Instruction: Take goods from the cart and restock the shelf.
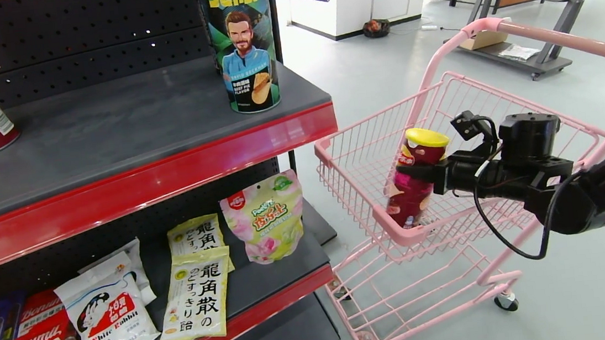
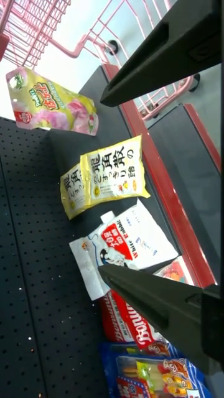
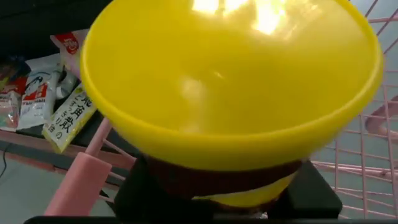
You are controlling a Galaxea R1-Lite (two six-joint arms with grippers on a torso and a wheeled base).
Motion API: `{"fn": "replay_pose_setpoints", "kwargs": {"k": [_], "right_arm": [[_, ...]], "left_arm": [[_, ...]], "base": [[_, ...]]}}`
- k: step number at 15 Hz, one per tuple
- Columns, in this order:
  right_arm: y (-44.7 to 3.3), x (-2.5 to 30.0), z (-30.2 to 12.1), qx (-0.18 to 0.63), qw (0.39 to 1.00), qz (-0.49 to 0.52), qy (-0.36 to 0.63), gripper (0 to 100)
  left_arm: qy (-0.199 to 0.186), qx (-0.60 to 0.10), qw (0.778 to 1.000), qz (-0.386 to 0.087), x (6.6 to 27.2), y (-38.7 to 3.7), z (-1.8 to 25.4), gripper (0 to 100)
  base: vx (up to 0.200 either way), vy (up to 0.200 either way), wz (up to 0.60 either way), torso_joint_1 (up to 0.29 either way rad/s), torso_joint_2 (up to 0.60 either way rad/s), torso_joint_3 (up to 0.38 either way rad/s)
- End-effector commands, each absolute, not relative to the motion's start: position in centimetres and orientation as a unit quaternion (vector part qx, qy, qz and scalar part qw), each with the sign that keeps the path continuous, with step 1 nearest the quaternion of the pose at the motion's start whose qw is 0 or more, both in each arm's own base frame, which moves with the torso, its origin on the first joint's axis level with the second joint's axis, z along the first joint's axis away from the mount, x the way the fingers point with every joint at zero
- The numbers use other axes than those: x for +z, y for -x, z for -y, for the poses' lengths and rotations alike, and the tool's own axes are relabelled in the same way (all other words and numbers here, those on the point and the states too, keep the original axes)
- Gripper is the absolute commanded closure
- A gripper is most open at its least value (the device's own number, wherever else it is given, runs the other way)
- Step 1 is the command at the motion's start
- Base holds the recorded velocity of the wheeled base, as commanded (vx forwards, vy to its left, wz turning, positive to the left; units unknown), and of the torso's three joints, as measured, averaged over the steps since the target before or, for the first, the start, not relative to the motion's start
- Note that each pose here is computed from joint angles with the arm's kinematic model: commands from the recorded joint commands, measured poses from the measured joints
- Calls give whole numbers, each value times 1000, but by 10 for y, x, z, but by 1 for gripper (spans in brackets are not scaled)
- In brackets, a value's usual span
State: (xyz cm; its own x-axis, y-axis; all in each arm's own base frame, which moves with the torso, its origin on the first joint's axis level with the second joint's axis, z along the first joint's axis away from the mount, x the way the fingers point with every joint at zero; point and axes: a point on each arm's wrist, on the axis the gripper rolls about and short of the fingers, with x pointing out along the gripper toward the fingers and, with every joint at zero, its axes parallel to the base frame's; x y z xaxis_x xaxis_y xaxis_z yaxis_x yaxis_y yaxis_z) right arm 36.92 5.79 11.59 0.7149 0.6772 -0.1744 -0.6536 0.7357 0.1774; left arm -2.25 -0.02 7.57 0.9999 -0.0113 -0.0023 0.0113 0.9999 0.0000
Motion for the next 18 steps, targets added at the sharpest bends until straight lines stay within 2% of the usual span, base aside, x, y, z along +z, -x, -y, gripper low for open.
{"fn": "replay_pose_setpoints", "kwargs": {"k": [1, 2, 3, 5, 7, 8, 10, 11, 14, 17, 18], "right_arm": [[-355, 159, -54, 342, 937, -59, -38, 100], [-350, 172, -52, 341, 939, -41, -34, 100], [-338, 201, -46, 334, 942, 0, -24, 100], [-312, 241, -35, 323, 945, 46, -11, 100], [-284, 272, -27, 312, 949, 52, -9, 100], [-253, 298, -20, 296, 954, 47, -10, 100], [-207, 315, -18, 265, 964, 31, -18, 100], [-185, 314, -20, 254, 967, 7, -25, 100], [-141, 285, -32, 298, 953, -44, -26, 100], [-117, 266, -50, 406, 912, -63, -23, 100], [-122, 263, -52, 407, 910, -73, -23, 100]], "left_arm": [[0, -5, 1000, -1, 76, 23, 0, 0], [0, -5, 1000, -1, 76, 23, 0, 0], [0, -5, 1000, -1, 76, 23, 0, 0], [0, -5, 1000, -1, 76, 23, 0, 0], [0, -6, 1000, -1, 76, 23, 0, 0], [0, -6, 1000, -1, 76, 23, 0, 0], [0, -7, 1000, -1, 76, 23, 0, 0], [0, -6, 1000, -1, 76, 23, 0, 0], [0, -6, 1000, -1, 76, 23, 0, 0], [0, -6, 1000, -1, 76, 23, 0, 0], [0, -6, 1000, -1, 76, 23, 0, 0]], "base": [[0, 0, 0, 0, 0, 0], [0, 0, 0, 0, 0, 0], [0, 0, 0, 0, 0, 0], [0, 0, 0, 0, 0, 0], [0, 0, 0, 0, 0, 0], [0, 0, 0, 0, 0, 0], [0, 0, 0, 0, 0, 0], [0, 0, 0, 0, 0, 0], [0, 0, 0, 0, 0, 0], [0, 0, 0, 0, 0, 0], [0, 0, 0, 0, 0, 0]]}}
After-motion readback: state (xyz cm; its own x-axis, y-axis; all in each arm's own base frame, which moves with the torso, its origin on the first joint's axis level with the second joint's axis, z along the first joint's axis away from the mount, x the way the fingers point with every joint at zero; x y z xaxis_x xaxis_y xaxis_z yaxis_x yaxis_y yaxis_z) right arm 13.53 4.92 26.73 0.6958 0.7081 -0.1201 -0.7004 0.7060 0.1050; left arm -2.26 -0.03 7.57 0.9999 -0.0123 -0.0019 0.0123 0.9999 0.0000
